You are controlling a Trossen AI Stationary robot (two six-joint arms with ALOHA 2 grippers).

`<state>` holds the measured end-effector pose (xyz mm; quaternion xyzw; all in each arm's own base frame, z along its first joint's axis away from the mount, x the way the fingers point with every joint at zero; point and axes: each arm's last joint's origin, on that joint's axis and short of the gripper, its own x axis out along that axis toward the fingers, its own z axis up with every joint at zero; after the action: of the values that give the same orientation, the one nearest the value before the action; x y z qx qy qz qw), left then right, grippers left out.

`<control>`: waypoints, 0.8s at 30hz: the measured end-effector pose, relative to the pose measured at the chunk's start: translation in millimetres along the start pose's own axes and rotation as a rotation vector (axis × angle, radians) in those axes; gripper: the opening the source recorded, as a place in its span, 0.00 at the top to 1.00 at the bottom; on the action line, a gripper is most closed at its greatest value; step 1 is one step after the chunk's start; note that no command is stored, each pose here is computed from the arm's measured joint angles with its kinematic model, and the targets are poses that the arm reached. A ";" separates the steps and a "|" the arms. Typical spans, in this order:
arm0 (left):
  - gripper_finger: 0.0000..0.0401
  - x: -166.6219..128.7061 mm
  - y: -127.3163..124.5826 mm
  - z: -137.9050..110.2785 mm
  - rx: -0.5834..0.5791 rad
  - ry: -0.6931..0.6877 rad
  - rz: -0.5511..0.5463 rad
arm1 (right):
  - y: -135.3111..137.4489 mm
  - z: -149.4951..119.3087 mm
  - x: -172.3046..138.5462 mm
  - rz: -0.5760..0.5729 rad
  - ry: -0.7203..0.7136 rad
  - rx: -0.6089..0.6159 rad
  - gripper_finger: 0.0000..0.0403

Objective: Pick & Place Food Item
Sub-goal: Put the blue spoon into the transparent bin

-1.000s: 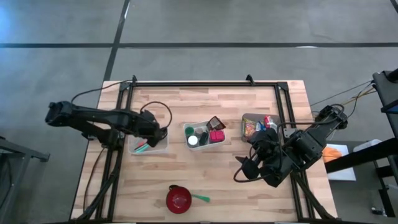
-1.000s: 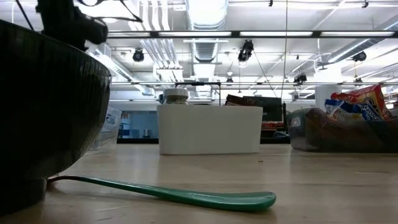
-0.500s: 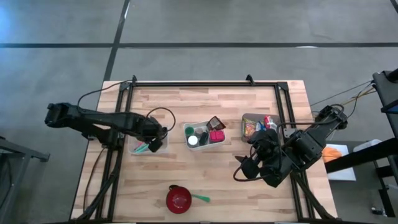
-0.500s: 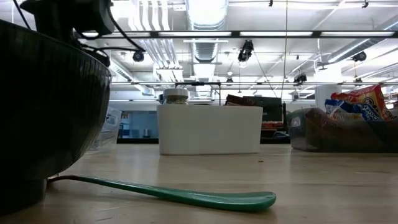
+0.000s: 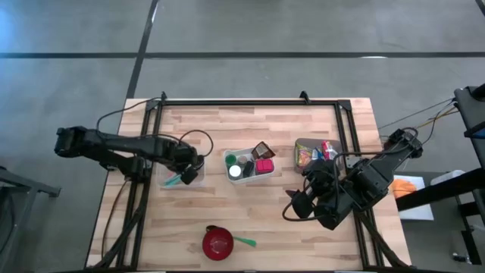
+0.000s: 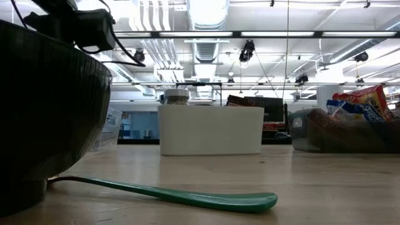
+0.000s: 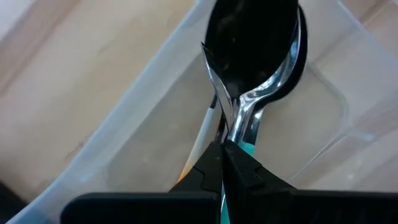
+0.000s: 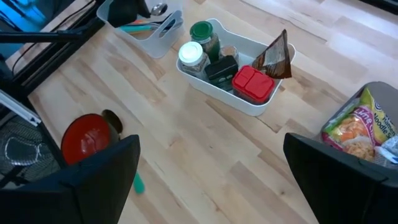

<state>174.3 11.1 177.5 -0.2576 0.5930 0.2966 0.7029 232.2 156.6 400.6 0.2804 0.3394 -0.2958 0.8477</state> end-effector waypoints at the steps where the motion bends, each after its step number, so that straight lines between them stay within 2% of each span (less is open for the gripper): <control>1: 1.00 2.2 0.0 -0.6 -0.004 0.001 -0.009 | 0.1 0.0 0.0 0.000 0.000 0.002 0.02; 5: 1.00 8.6 -0.9 -2.2 -0.017 0.004 -0.052 | 0.8 0.1 0.1 0.007 -0.001 0.010 0.02; 24: 1.00 12.6 -2.1 -2.6 -0.045 0.002 -0.090 | 2.9 0.0 0.5 0.023 -0.003 0.012 0.02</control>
<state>175.6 9.2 164.6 -0.2999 0.5748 0.2778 0.7089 234.5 158.4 401.1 0.2888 0.3331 -0.2883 0.8500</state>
